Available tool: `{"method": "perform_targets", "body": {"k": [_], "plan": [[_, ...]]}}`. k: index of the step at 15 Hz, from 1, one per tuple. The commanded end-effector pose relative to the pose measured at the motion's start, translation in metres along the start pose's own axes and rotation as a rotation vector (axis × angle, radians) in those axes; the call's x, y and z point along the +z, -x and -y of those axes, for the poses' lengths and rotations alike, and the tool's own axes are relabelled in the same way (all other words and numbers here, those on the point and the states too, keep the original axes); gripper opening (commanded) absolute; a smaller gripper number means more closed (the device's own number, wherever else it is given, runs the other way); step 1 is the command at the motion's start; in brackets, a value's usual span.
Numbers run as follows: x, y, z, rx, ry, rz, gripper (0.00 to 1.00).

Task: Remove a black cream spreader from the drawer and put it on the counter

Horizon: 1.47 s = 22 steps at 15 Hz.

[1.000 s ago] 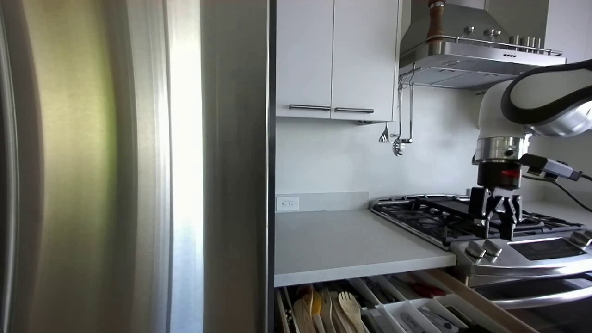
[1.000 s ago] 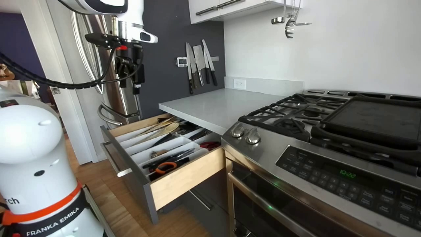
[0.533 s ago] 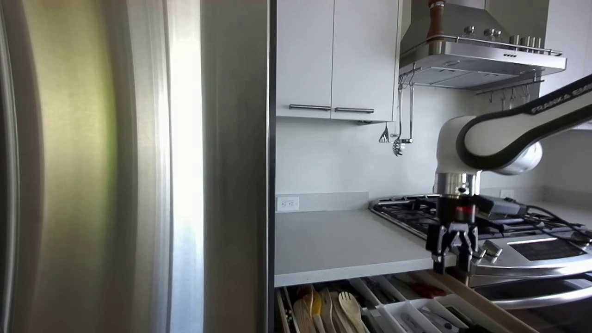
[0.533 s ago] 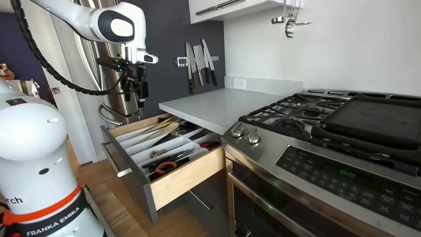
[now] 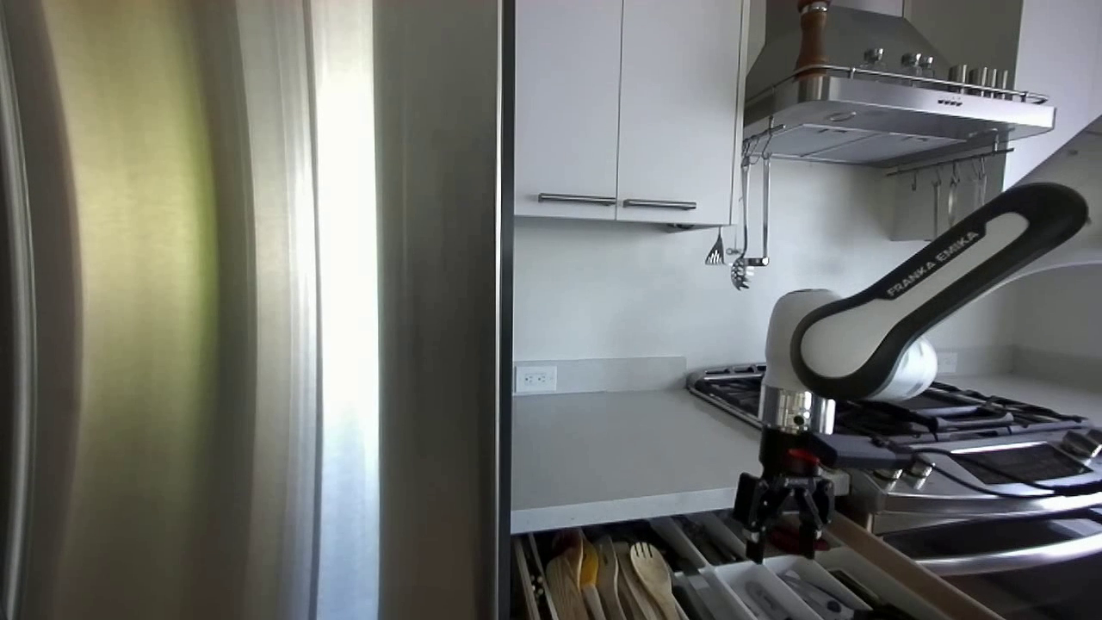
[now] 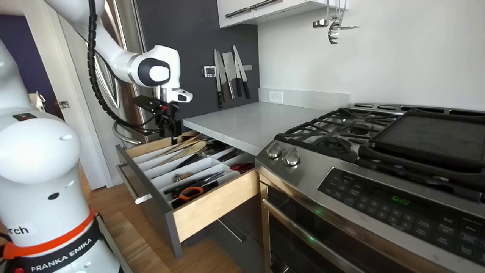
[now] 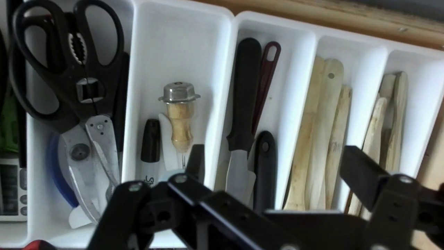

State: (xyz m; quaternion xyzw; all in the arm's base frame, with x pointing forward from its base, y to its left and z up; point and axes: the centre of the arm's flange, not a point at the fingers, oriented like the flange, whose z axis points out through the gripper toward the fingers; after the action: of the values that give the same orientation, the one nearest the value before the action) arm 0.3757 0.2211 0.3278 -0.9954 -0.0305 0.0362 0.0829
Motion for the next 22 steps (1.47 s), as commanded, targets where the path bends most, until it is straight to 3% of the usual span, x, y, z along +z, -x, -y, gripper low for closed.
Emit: {"method": "perform_targets", "body": {"k": [1, 9, 20, 22], "plan": [[0.033, -0.019, 0.015, 0.037, -0.023, -0.009, 1.00], [0.038, -0.017, 0.015, 0.014, -0.017, -0.024, 1.00], [0.084, -0.025, 0.016, 0.135, 0.028, -0.052, 1.00], [0.092, -0.026, 0.018, 0.134, 0.048, -0.062, 0.88]]}}
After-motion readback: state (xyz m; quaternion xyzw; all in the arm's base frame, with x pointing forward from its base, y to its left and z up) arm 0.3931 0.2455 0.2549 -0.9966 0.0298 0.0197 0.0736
